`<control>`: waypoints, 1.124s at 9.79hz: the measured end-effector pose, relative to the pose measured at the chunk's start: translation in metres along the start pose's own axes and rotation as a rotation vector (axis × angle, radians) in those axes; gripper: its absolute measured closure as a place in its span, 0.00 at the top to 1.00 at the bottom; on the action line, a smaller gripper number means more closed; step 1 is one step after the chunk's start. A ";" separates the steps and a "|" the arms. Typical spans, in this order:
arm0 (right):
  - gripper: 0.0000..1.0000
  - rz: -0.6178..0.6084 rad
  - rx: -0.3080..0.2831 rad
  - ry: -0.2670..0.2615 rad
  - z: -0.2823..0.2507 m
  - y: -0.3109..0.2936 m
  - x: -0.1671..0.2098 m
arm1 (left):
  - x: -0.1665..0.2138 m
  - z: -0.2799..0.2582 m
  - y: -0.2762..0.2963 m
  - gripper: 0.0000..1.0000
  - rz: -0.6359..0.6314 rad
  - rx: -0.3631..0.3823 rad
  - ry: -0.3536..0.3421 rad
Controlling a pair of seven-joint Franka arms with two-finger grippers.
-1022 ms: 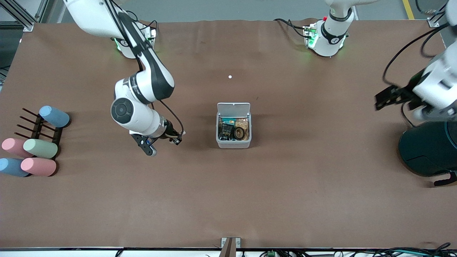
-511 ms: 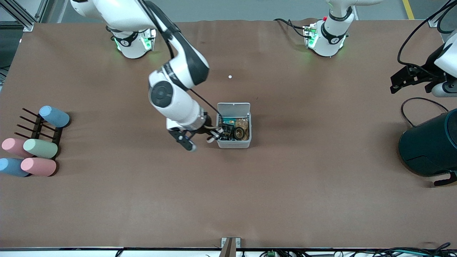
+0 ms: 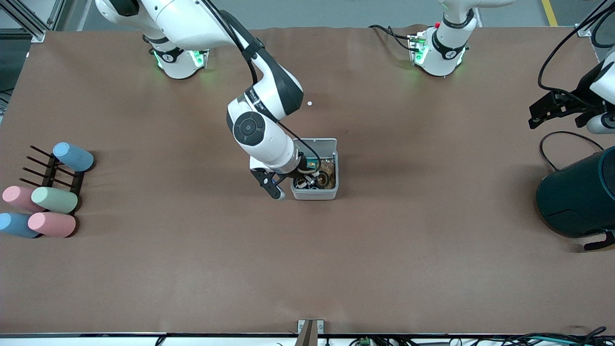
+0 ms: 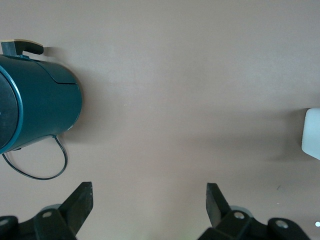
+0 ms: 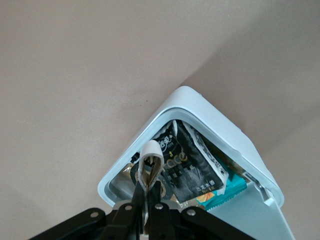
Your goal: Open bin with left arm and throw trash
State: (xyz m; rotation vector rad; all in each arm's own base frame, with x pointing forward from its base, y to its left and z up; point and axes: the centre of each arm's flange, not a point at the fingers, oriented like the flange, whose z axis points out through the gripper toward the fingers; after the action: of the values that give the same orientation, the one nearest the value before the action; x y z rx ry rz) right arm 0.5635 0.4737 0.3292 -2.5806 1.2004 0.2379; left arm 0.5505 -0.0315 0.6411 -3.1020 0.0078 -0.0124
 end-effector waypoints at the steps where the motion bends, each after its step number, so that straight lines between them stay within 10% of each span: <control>1: 0.07 0.004 -0.012 -0.002 0.004 0.001 -0.001 | 0.001 0.000 0.002 1.00 0.004 0.000 -0.001; 5: 0.19 0.020 -0.040 -0.002 0.021 0.006 0.004 | 0.001 0.000 0.000 1.00 -0.001 0.000 0.001; 8: 0.63 0.031 -0.036 -0.001 0.019 0.005 0.004 | 0.001 0.000 -0.003 1.00 -0.005 0.000 0.000; 11: 0.67 0.033 -0.024 -0.001 0.014 0.001 0.003 | 0.005 0.007 -0.030 1.00 -0.053 -0.004 -0.012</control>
State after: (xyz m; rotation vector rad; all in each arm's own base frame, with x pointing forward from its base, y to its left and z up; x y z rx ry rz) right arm 0.5645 0.4754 0.3151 -2.5822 1.2481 0.2617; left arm 0.5554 -0.0013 0.6355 -3.1058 -0.0748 0.0045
